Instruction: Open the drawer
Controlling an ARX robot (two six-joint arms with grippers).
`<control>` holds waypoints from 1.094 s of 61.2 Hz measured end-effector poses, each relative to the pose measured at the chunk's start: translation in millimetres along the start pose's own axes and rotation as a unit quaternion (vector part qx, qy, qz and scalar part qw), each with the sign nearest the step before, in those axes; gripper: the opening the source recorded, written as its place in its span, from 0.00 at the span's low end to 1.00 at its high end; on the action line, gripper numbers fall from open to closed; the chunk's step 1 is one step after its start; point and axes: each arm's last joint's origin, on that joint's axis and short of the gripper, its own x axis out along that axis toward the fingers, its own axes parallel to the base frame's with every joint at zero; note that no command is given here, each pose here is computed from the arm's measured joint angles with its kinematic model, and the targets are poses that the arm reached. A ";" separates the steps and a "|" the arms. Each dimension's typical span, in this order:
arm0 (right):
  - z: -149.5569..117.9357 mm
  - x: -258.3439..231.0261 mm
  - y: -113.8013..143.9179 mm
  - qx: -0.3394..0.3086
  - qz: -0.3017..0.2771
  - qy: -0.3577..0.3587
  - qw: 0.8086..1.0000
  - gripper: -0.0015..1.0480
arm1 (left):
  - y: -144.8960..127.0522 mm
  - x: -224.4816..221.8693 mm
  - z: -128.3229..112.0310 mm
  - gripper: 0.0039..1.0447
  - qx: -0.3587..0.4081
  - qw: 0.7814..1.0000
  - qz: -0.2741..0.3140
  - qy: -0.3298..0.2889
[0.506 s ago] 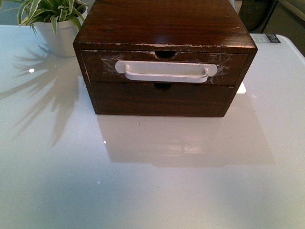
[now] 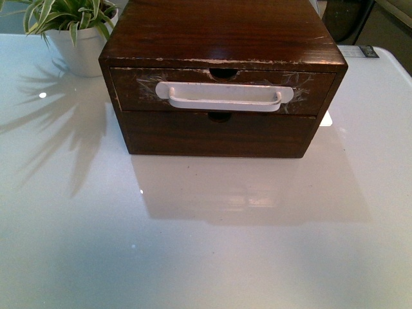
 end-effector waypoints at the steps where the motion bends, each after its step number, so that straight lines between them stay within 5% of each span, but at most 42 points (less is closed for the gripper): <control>1: 0.0 0.0 0.0 0.000 0.000 0.000 1.000 0.91 | 0.0 0.0 0.0 0.92 0.000 1.000 0.000 0.000; 23: -0.1 0.2 -0.1 0.004 -0.004 0.005 1.000 0.91 | 0.0 0.0 0.0 0.92 0.000 1.000 0.000 0.000; 29: -2.1 5.7 -1.1 0.000 -0.043 0.177 0.983 0.91 | 0.0 0.0 0.0 0.92 0.000 1.000 0.000 0.000; 37: -6.1 23.2 -3.3 -0.059 -0.007 0.221 0.974 0.91 | -5.3 7.2 1.0 0.92 -0.065 0.967 -0.094 0.227; 46: -5.8 47.7 -2.2 -0.194 0.051 0.206 0.958 0.91 | -19.5 36.2 1.1 0.92 -0.044 0.952 -0.151 0.261; 49: -7.8 57.3 1.2 -0.240 0.087 0.201 0.946 0.91 | -27.3 50.5 4.3 0.92 -0.027 0.951 -0.183 0.248; 55: -16.4 89.2 14.4 -0.371 0.193 0.193 0.888 0.91 | -52.2 100.2 12.8 0.92 0.050 0.944 -0.267 0.189; 63: -31.1 128.3 30.3 -0.463 0.275 0.192 0.820 0.91 | -75.1 154.8 0.2 0.92 0.136 0.922 -0.325 0.163; 67: -33.5 144.1 36.0 -0.481 0.294 0.188 0.804 0.91 | -82.8 170.2 -10.0 0.92 0.167 0.907 -0.345 0.172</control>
